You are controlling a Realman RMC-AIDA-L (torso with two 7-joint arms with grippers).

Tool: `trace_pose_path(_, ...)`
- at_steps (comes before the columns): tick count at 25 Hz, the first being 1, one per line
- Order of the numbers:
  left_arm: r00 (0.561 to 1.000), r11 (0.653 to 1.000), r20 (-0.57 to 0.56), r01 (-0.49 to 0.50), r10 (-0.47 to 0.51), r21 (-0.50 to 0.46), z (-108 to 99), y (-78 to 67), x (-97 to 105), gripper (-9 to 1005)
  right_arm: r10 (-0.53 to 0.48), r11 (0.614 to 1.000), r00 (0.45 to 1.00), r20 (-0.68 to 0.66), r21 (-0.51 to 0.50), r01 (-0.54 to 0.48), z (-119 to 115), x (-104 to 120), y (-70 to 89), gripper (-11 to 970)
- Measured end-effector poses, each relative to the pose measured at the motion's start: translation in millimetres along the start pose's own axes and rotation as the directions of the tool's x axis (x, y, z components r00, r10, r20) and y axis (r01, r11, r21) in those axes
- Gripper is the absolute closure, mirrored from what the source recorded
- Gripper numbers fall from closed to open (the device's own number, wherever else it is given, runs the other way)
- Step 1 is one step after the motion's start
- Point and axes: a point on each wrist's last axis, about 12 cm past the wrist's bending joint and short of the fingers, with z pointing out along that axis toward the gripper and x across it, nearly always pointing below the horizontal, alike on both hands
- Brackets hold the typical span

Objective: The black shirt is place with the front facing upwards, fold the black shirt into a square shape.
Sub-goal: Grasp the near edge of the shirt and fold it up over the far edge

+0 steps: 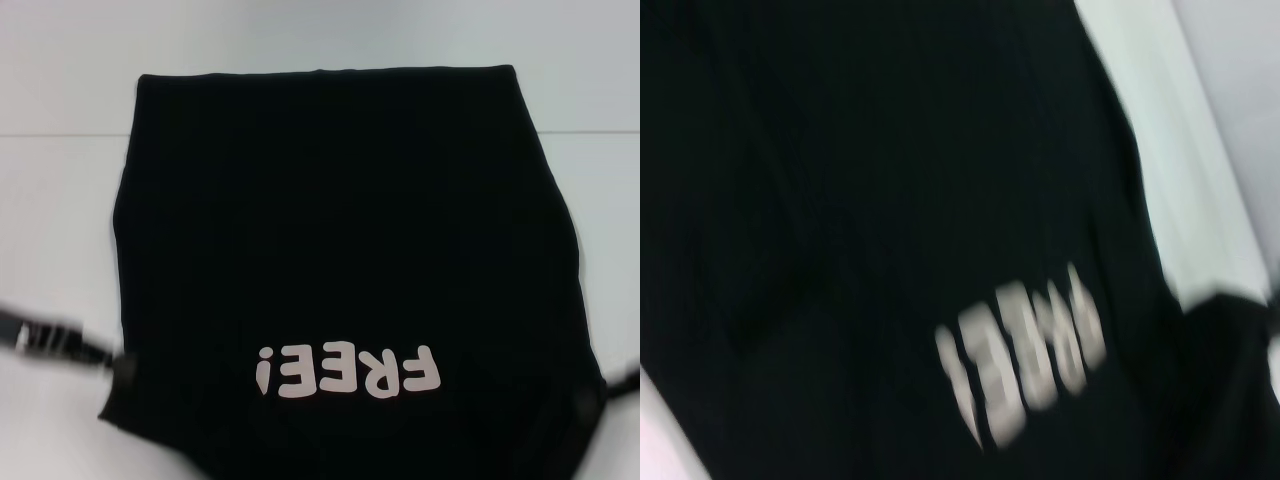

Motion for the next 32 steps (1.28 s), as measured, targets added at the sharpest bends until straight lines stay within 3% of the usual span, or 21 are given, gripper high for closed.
trace_pose_path(4,0.966,0.988,0.242,0.120,-0.093,-0.101,-10.9,11.6,-31.6,861,0.076,0.994,0.939,0.336,0.045,-0.096,-27.7,-17.2,-18.0,826)
trace_pose_path(7,0.911,0.975,0.400,0.172,-0.102,-0.143,-16.0,20.5,-47.7,858,0.113,0.983,0.835,0.538,0.063,-0.173,-37.1,-22.7,-33.2,815)
trace_pose_path(11,0.828,0.964,0.553,0.215,-0.095,-0.155,-6.8,31.6,-54.1,854,0.115,0.980,0.721,0.684,0.040,-0.193,-24.6,-23.2,-42.5,800)
trace_pose_path(15,0.752,0.960,0.652,0.242,-0.093,-0.143,6.1,40.1,-51.4,851,0.086,0.974,0.649,0.756,0.072,-0.213,-5.8,-25.3,-48.4,786)
trace_pose_path(18,0.729,0.956,0.680,0.248,-0.077,-0.158,12.3,41.8,-54.3,848,0.047,0.970,0.645,0.763,0.118,-0.211,3.9,-31.6,-49.5,775)
trace_pose_path(26,0.727,0.939,0.686,0.254,-0.026,-0.233,27.7,40.2,-68.3,840,-0.015,0.946,0.684,0.729,0.232,-0.227,30.2,-56.8,-48.8,745)
trace_pose_path(32,0.722,0.921,0.691,0.257,0.020,-0.294,52.0,38.9,-73.0,835,-0.029,0.938,0.687,0.726,0.257,-0.232,40.1,-61.0,-47.2,723)
